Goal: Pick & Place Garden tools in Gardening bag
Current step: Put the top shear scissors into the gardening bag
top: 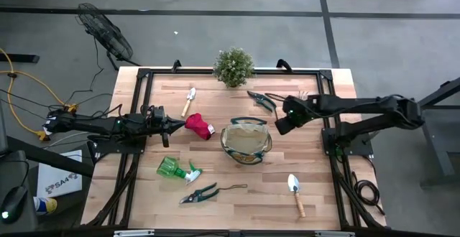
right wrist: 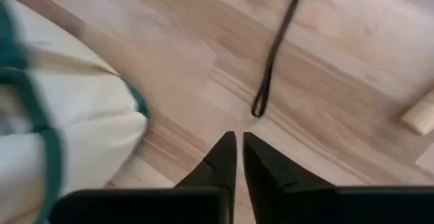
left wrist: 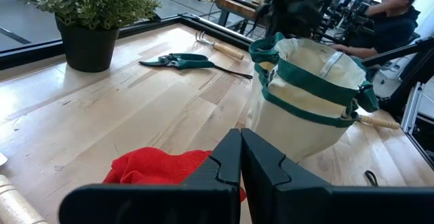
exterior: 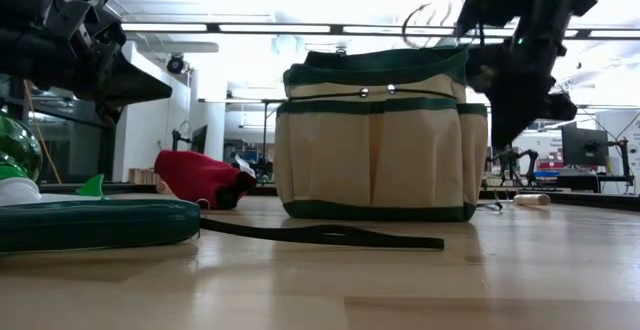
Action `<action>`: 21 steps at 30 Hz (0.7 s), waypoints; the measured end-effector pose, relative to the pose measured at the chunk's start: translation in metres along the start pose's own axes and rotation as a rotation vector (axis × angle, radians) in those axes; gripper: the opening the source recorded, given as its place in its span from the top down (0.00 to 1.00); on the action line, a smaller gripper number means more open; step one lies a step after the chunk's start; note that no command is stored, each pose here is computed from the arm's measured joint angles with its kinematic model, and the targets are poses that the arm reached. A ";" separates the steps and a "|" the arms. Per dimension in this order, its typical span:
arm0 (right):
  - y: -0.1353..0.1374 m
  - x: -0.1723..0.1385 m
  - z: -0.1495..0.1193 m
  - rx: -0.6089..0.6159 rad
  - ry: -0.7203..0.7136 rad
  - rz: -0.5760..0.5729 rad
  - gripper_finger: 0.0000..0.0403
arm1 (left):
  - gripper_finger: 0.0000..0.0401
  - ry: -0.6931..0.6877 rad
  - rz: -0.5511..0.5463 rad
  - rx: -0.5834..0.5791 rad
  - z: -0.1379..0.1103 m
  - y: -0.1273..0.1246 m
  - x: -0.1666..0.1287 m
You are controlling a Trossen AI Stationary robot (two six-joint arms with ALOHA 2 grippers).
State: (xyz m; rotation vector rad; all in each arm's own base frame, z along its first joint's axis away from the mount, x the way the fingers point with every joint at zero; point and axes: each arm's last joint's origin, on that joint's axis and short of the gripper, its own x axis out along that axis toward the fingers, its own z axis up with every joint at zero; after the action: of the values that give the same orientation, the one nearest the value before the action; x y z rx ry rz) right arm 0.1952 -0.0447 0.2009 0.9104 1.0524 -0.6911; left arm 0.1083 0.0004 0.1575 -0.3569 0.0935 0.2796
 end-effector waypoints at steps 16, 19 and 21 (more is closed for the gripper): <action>0.003 0.061 0.013 0.017 0.063 -0.163 0.62 | 1.00 0.000 0.000 0.000 0.000 0.000 0.000; 0.002 0.067 0.013 0.021 0.075 -0.180 0.63 | 1.00 0.000 0.000 0.000 0.000 0.000 0.000; 0.002 0.072 0.013 0.019 0.087 -0.195 0.63 | 1.00 0.000 0.000 0.000 0.000 0.000 0.000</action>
State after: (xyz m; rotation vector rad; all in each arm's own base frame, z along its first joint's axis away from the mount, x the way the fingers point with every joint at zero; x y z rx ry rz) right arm 0.2275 -0.0593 0.1373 0.8673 1.2248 -0.8310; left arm 0.1083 0.0005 0.1574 -0.3569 0.0937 0.2800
